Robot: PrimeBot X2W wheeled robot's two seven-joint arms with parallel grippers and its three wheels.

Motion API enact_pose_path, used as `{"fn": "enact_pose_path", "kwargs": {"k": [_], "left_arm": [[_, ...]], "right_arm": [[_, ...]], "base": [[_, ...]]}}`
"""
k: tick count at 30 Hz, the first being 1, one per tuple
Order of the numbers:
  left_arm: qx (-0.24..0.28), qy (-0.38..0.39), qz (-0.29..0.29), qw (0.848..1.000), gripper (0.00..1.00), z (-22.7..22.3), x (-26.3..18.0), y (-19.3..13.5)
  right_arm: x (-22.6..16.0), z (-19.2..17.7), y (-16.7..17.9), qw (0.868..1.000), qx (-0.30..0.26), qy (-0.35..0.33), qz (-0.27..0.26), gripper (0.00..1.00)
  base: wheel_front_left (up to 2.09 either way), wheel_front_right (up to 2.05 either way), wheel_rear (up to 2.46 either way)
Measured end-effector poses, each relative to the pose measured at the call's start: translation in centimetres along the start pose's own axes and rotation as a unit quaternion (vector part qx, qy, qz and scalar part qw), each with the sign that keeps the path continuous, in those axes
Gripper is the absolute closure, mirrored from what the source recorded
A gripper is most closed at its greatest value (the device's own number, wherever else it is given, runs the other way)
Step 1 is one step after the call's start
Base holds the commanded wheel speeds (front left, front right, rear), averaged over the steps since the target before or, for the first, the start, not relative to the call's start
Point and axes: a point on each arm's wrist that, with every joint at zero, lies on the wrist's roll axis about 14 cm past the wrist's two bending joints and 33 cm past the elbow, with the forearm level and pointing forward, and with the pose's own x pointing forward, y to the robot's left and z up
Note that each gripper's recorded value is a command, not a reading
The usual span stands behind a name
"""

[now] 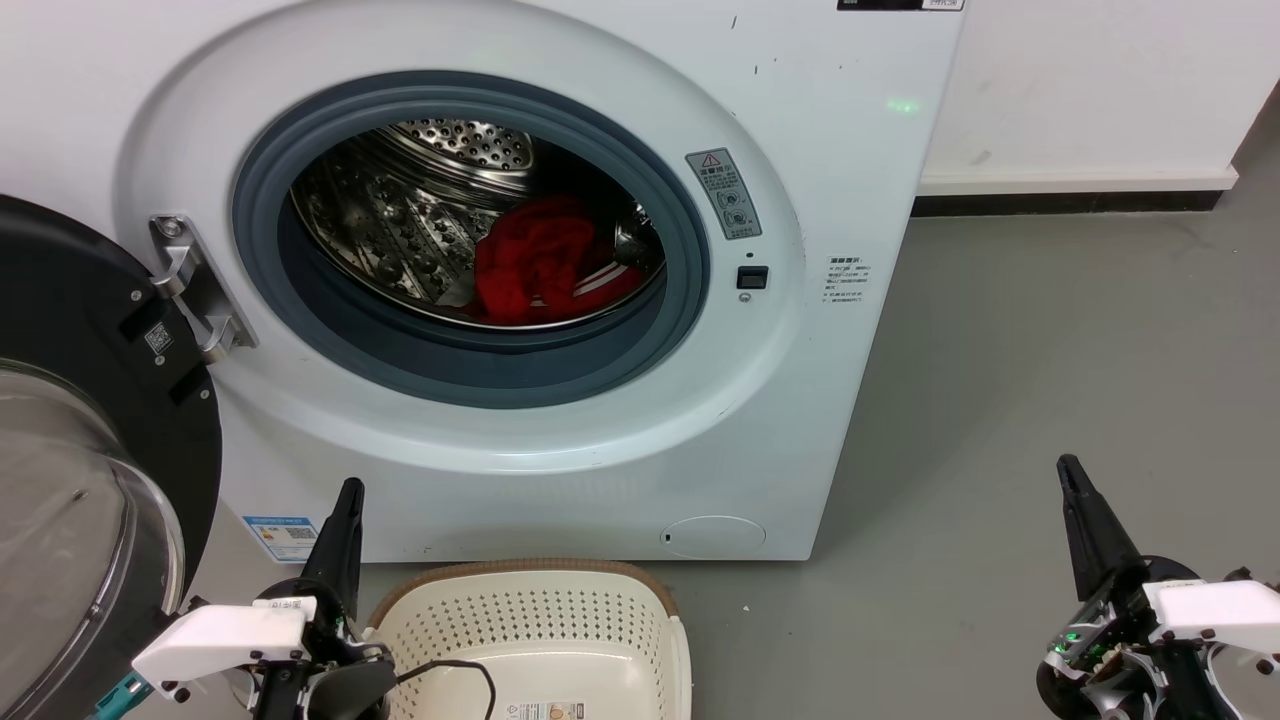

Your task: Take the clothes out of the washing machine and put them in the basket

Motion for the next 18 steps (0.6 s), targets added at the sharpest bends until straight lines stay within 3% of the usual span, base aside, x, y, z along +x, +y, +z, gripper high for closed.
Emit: {"fn": "enact_pose_path", "kwargs": {"k": [17,18], "left_arm": [[0.0,0.0,0.0,1.0,1.0,0.0,0.0,0.0],[0.0,0.0,0.0,1.0,0.0,0.0,0.0,0.0]], "right_arm": [[0.0,0.0,0.0,1.0,0.0,0.0,0.0,1.0],[0.0,0.0,0.0,1.0,0.0,0.0,0.0,0.0]], "base": [[0.0,0.0,0.0],[0.0,0.0,0.0]]}}
